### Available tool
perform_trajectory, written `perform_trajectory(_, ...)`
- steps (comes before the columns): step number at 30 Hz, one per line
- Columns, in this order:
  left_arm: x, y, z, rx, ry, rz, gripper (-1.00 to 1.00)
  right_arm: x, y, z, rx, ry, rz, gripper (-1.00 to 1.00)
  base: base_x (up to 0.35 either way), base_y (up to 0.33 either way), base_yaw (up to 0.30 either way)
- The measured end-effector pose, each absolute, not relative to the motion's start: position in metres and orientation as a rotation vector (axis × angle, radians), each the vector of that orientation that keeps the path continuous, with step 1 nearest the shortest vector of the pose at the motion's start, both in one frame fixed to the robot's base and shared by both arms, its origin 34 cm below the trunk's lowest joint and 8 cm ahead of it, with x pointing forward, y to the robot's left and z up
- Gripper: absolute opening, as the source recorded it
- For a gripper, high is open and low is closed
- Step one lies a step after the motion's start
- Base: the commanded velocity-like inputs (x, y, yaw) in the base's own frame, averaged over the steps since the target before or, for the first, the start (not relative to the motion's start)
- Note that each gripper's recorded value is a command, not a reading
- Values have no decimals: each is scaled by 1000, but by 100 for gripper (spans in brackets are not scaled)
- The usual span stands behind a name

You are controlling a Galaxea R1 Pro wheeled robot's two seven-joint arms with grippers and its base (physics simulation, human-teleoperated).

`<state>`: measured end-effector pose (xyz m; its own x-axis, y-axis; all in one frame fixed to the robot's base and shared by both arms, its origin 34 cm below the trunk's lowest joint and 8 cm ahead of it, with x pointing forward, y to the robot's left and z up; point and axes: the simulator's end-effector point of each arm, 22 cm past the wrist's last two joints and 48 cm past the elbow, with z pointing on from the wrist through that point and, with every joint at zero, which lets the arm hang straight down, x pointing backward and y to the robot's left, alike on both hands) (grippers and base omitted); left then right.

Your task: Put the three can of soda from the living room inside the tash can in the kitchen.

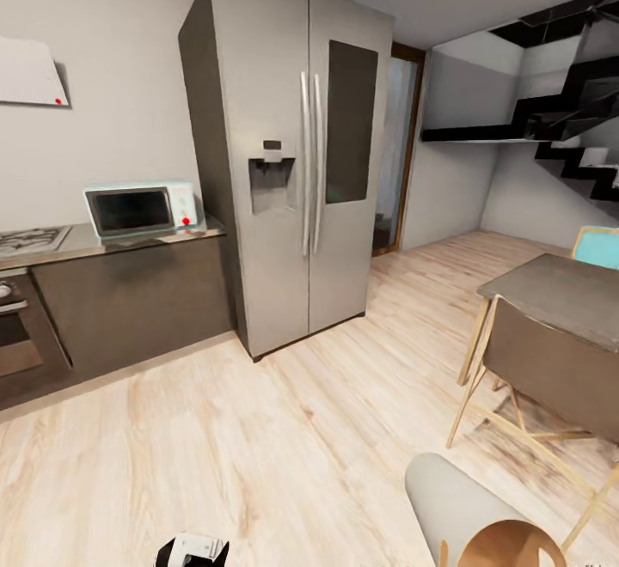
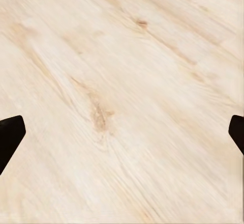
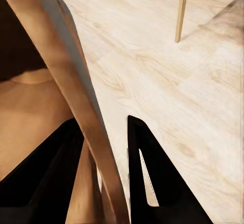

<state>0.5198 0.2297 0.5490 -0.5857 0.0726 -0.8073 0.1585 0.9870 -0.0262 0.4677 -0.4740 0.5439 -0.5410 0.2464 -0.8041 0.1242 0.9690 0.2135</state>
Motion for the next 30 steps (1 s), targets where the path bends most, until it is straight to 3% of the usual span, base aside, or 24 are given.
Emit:
perform_trajectory(21, 517, 229, 545, 159, 2210, -117, 100, 465, -475, 540, 266, 2159, 156, -100, 194, -190, -220)
perform_trajectory(30, 517, 230, 544, 161, 2209, -119, 100, 464, -474, 538, 262, 2165, 157, -100, 80, -168, -220)
